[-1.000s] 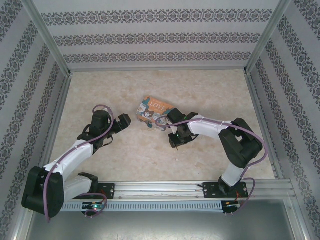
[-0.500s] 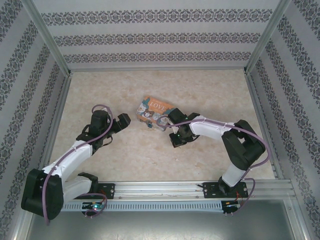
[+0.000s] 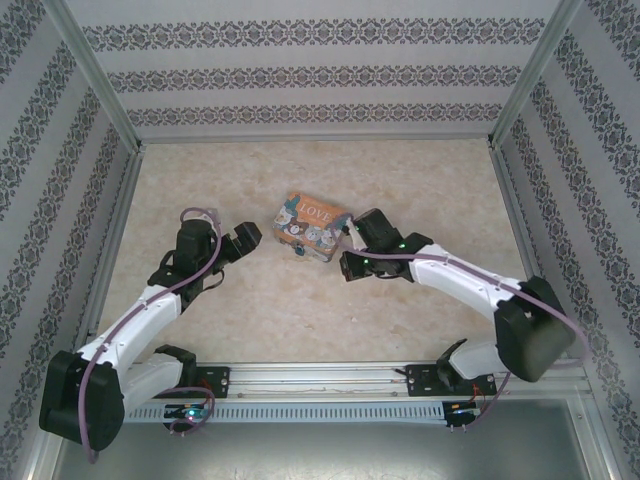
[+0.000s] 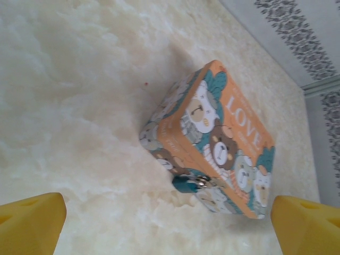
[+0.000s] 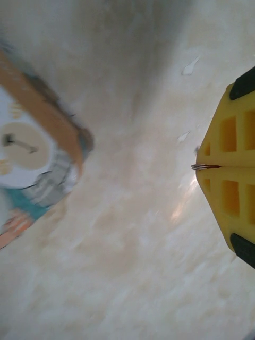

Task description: Unlock the padlock with the key

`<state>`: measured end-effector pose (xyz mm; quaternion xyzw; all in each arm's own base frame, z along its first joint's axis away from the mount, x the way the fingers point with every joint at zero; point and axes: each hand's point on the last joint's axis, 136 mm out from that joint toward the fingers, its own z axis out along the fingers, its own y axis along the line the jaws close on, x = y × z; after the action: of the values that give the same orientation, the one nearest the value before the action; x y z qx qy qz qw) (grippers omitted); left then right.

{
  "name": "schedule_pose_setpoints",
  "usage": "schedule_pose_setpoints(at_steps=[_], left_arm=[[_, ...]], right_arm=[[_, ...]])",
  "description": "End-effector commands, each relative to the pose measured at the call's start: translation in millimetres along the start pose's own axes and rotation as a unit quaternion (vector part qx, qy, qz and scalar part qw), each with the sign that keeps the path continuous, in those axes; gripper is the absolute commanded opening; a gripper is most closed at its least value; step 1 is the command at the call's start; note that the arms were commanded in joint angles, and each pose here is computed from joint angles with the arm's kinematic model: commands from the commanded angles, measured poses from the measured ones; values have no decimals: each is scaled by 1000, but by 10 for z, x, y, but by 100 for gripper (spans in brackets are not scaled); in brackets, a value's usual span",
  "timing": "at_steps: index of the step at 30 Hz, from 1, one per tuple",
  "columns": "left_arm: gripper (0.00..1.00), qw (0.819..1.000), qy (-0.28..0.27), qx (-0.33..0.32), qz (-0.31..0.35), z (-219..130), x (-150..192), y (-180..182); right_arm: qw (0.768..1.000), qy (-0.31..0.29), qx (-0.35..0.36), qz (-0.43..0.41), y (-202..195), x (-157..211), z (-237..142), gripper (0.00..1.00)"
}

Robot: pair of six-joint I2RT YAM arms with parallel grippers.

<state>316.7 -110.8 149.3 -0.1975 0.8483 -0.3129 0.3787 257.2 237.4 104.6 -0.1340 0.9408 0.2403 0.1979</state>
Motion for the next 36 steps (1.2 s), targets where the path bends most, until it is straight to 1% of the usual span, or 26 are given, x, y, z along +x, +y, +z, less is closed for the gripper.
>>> schedule_pose_setpoints(at_steps=[1, 4, 8, 13, 15, 17, 21, 24, 27, 28, 29, 33, 36], left_arm=[[99, 996, -26, 85, -15, -67, -180, -371], [99, 990, -30, 132, -34, -88, -219, -542], [100, 980, -19, 177, -89, -88, -250, -701], [96, 962, 4, 215, -168, -38, -262, -865], [95, 952, 9, 232, -198, -18, -267, -936], [95, 938, 11, 253, -235, 14, -279, -1001], [95, 908, 25, 293, -299, 109, -288, -1123], [92, 883, 41, 325, -335, 207, -245, -1248], [86, 850, 48, 364, -378, 312, -200, -1355], [85, 835, 46, 381, -395, 343, -192, -1396], [83, 825, 65, 377, -415, 419, -117, -1425], [82, 820, 79, 368, -431, 584, 43, -1519], [82, 817, 75, 371, -436, 602, 22, -1564]], right_arm=[[991, -94, -85, 49, 231, -362, -196, 0], [975, -157, -135, 76, 333, -589, -404, 0], [955, -223, -180, 78, 472, -809, -678, 0], [931, -276, -227, 71, 629, -970, -913, 0], [924, -291, -239, 69, 668, -1013, -965, 0], [915, -306, -253, 68, 718, -1057, -1013, 0], [904, -320, -276, 61, 834, -1124, -1056, 0], [901, -319, -288, 57, 925, -1162, -1034, 0], [900, -316, -296, 55, 997, -1196, -992, 0], [899, -315, -299, 54, 1021, -1203, -981, 0], [899, -314, -299, 55, 1029, -1211, -961, 0], [902, -307, -299, 55, 1057, -1211, -877, 0], [904, -306, -295, 58, 1033, -1196, -823, 0]])
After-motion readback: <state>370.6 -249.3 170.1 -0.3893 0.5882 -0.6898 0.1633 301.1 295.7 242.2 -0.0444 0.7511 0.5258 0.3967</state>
